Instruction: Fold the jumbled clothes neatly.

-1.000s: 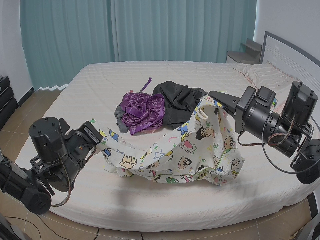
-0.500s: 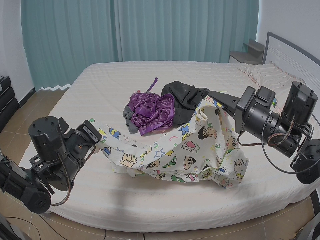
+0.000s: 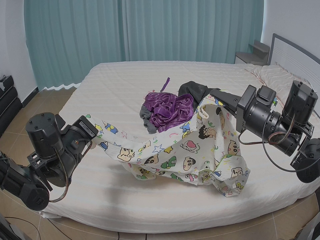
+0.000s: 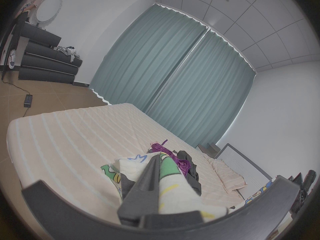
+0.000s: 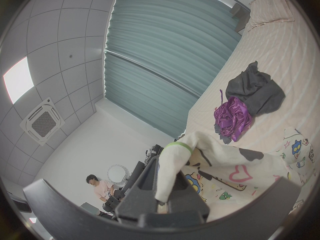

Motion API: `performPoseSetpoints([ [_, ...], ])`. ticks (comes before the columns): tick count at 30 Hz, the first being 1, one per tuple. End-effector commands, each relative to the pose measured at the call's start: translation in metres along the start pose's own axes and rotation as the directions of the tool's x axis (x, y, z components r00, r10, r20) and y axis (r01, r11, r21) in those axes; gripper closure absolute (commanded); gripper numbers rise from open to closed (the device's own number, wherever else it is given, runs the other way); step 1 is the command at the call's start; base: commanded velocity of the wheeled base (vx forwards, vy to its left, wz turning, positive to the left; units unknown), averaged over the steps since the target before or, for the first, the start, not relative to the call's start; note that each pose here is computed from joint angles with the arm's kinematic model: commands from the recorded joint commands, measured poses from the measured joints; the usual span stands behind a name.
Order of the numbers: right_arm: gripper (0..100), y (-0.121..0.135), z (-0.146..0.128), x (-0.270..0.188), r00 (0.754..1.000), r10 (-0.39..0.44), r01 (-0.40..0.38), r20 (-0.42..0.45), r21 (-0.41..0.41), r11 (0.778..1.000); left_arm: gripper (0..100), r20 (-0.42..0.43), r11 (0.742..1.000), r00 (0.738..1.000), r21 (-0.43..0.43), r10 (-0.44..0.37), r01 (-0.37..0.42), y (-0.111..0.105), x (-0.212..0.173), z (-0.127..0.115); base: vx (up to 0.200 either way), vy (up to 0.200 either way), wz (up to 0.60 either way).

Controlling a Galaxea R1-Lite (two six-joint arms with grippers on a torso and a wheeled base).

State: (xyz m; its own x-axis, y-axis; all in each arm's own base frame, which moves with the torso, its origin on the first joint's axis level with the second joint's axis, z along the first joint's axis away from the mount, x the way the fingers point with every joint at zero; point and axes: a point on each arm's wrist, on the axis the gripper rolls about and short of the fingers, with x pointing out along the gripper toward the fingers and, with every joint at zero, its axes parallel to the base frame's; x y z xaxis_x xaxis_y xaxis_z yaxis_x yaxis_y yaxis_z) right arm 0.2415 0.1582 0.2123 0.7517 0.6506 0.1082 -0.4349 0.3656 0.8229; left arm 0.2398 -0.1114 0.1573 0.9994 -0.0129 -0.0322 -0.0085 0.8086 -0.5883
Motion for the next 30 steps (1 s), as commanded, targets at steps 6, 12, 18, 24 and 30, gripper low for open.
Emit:
performPoseSetpoints([
  [6,100,0.0005,0.0015,0.001,1.0,0.002,-0.002,0.006,-0.003,1.0,100,0.006,1.0,1.0,-0.002,-0.002,0.002,-0.0005,-0.001,0.0018,0.0,0.2,0.0],
  [12,100,-0.0003,0.0036,0.0006,1.0,0.002,-0.002,0.015,-0.004,1.0,100,0.007,1.0,1.0,0.0,0.0,0.0,-0.0005,-0.001,0.0018,0.0,0.2,0.0],
  [18,100,0.0001,0.0038,0.0004,1.0,0.003,-0.003,0.016,-0.004,1.0,100,0.014,1.0,1.0,-0.005,-0.005,0.005,-0.0014,-0.0024,0.0041,0.0,0.2,0.0],
  [24,100,0.0001,0.0038,0.0004,1.0,0.003,-0.003,0.016,-0.004,1.0,100,0.018,1.0,1.0,-0.006,-0.009,0.009,-0.0019,-0.0034,0.0056,0.0,0.2,0.0],
  [30,100,-0.0003,0.0056,-0.0002,1.0,0.002,-0.002,0.022,-0.007,1.0,100,0.017,1.0,1.0,-0.005,-0.008,0.008,-0.0018,-0.0031,0.0052,0.0,0.2,0.0],
])
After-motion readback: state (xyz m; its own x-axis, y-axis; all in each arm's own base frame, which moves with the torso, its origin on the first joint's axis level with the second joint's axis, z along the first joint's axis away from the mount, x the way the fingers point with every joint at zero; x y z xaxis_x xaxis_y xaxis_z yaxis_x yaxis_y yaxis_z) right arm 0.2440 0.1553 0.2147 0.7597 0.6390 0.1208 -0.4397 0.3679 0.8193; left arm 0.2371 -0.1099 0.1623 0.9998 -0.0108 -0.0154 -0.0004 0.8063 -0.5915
